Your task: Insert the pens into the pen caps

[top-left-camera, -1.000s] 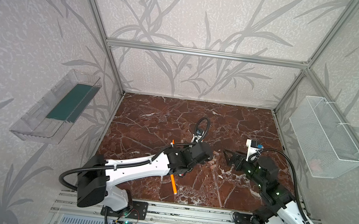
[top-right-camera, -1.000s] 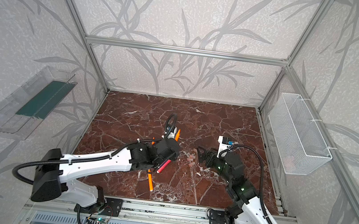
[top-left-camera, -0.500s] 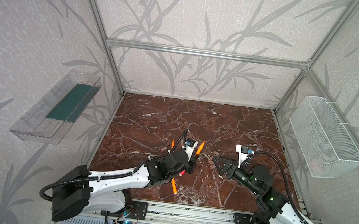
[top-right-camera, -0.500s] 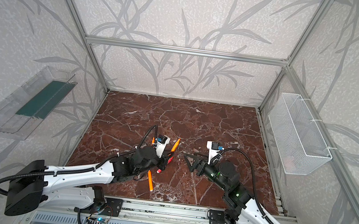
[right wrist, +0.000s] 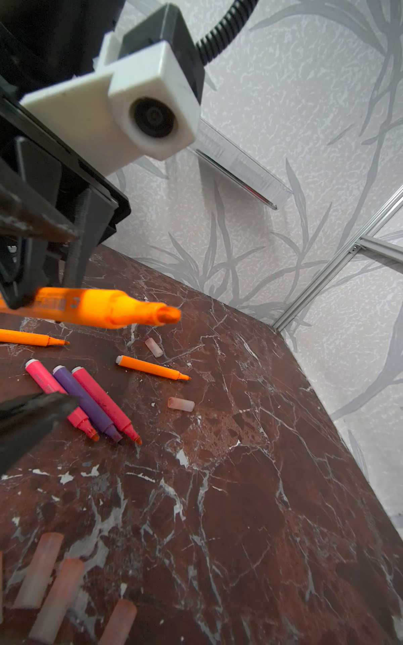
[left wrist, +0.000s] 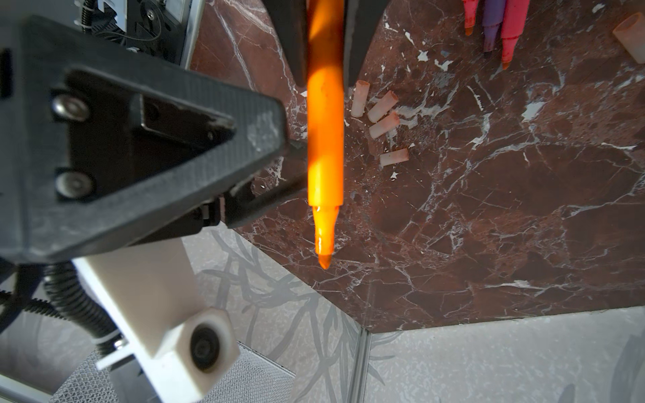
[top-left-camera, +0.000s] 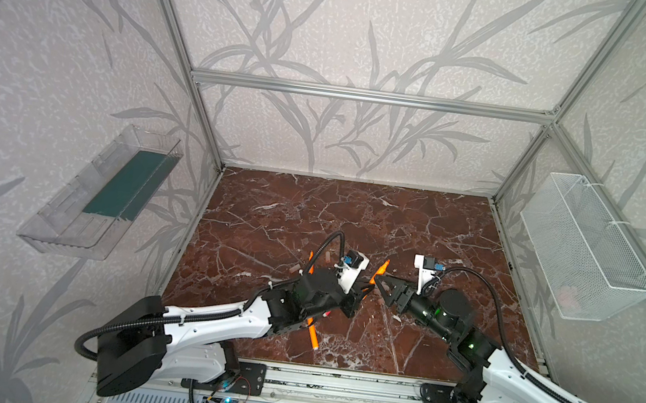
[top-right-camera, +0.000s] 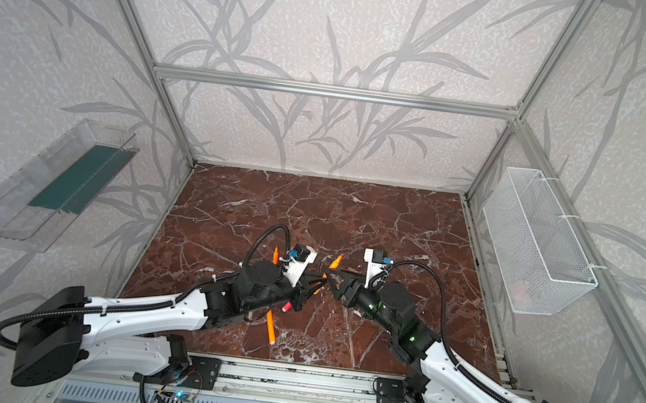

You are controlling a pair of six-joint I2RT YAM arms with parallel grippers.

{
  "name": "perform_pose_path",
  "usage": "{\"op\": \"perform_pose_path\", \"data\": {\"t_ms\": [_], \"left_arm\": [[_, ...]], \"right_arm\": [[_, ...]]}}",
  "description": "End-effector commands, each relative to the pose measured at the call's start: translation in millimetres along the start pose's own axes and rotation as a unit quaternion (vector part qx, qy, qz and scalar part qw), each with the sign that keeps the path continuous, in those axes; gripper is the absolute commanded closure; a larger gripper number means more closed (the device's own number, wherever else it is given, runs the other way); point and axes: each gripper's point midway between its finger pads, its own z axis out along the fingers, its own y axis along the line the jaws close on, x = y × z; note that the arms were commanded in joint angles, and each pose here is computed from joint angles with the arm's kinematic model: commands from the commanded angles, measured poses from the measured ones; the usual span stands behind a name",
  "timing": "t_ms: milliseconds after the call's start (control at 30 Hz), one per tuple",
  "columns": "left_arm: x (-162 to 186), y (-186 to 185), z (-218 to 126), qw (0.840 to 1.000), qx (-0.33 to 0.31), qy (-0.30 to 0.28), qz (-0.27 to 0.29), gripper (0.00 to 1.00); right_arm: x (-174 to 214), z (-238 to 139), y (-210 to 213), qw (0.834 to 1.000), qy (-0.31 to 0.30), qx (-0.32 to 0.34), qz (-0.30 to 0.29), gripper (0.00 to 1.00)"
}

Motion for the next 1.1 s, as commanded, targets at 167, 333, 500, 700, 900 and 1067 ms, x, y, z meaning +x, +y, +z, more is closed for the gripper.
{"op": "perform_pose_path", "data": {"t_ms": [167,333,500,700,900,1067], "left_arm": [[-6,-12,3,0.999,0.027,-0.006,0.017,1.00],[-5,-14,6,0.999,0.033,0.000,0.018,1.00],[-3,-16,9,0.999,0.035,0.008,0.019,1.00],[-2,-15,10,0.999,0.033,0.010,0.019,0.87],[-2,-14,10,0.999,0.028,0.007,0.014,0.67],[-3,-10,9,1.000,0.020,0.004,0.012,0.66]], "right_arm": [[-20,2,14,0.999,-0.037,-0.010,-0.005,0.49],[-18,8,12,1.000,-0.030,-0.006,-0.003,0.57],[-16,10,13,1.000,-0.024,-0.007,-0.005,0.77],[-11,9,18,1.000,-0.021,-0.011,-0.012,0.92],[-4,10,29,0.999,-0.020,-0.021,-0.022,0.95],[0,13,36,0.999,-0.018,-0.025,-0.030,0.95]]}}
